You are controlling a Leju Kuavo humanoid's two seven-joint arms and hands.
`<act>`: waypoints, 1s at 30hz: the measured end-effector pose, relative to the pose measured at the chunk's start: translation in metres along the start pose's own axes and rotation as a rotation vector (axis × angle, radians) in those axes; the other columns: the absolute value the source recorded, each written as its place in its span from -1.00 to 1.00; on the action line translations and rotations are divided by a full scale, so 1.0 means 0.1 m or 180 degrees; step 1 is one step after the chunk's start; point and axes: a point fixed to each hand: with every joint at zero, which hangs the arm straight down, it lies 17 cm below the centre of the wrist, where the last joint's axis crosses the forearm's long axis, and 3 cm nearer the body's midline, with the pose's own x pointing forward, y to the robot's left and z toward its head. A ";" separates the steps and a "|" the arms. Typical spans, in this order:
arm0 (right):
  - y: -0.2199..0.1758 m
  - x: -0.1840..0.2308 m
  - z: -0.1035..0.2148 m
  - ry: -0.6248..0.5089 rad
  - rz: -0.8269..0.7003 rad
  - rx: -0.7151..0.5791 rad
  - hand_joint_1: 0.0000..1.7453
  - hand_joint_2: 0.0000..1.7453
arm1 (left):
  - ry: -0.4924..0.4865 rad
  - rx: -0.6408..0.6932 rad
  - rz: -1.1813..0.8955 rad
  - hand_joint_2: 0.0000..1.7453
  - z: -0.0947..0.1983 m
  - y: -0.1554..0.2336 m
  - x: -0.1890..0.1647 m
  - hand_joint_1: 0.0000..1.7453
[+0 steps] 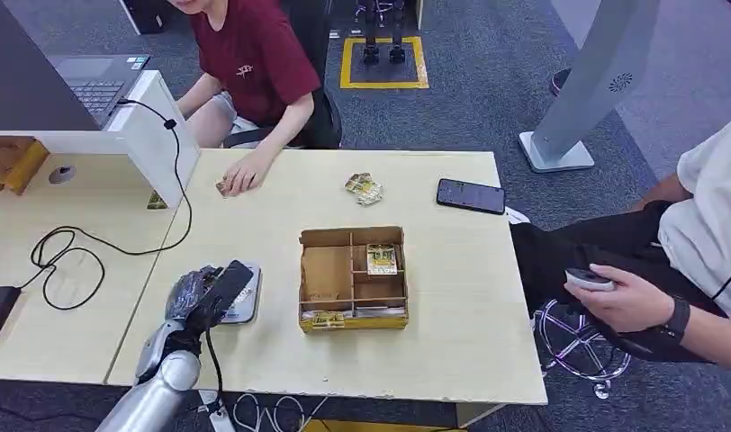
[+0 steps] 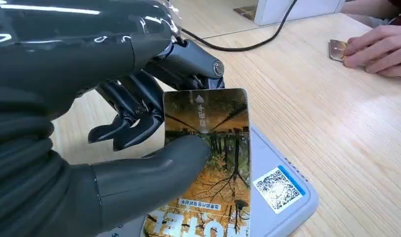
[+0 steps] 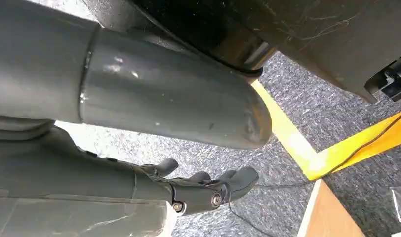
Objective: Pass the card to the sensor for recognition and then transmit it.
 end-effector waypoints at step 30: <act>0.00 0.07 -0.02 -0.0036 0.0073 0.0084 -1.00 -1.00 | -0.1290 0.1168 0.1063 1.00 0.06 1.28 1.13 1.00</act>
